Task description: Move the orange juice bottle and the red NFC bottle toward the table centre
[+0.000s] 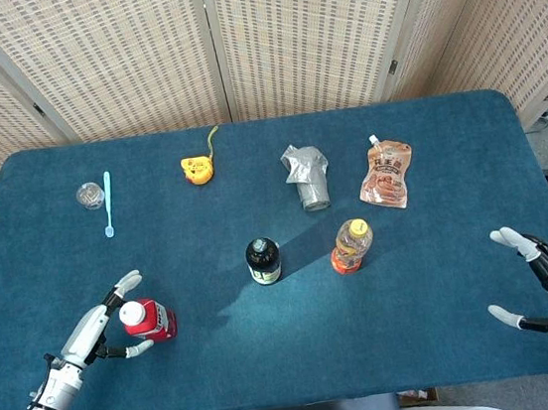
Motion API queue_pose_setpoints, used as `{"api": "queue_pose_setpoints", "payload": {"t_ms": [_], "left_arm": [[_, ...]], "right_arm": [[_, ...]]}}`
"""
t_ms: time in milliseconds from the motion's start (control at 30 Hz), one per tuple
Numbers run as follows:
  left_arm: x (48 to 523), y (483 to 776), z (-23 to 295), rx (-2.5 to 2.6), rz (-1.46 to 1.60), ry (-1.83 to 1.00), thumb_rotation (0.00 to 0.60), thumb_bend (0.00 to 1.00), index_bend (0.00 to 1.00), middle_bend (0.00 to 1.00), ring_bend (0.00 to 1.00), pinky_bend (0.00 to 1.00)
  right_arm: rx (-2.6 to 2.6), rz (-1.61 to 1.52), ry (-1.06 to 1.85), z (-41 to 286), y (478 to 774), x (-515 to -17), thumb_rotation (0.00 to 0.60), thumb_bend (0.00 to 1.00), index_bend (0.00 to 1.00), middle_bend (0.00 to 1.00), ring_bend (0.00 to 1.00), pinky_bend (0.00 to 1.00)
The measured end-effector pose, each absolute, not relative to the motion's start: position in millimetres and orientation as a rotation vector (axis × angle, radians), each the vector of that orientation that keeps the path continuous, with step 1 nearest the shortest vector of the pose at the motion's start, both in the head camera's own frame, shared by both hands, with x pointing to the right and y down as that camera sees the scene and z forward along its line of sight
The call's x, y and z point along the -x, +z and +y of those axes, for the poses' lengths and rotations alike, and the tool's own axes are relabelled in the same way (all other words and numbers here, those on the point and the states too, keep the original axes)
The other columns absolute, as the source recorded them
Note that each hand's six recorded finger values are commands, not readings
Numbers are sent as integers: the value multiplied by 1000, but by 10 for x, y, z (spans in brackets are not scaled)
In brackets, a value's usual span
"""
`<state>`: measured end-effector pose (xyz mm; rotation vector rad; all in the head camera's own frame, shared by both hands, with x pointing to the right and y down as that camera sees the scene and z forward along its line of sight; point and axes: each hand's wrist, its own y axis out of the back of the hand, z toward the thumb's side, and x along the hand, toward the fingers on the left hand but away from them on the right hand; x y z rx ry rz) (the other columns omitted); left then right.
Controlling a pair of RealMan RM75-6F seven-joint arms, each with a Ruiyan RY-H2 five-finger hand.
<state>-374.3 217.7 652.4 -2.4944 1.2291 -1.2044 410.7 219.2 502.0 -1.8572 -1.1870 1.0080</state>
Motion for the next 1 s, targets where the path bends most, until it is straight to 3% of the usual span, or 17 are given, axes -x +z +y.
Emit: {"api": "queue_pose_setpoints", "payload": {"t_ms": [133,400,733,1000], "left_arm": [[3736,6558,2162,2475,1235,-1213,600,130,209,109,71,302],[3705,6600,2134,2427,1246,-1235,600,129,510,395,237,396],[3584,6560,2038,2401,1267,-1195,600,130,636,517,314,435],[3417,6472,1813,2397,1285,-1123,600,130,648,531,323,438]], "right_arm": [[1864,-1180,1001,2207,5012,-4088,600,0,75,214,171,347],[1865,-1182,997,2210,4999,-4086,600,0,76,218,171,347],[1870,-1176,987,2235,4976,-4062,600,0,76,219,171,347],[1875,-1175,989,2230,4983,-4065,600,0,76,219,171,347]]}}
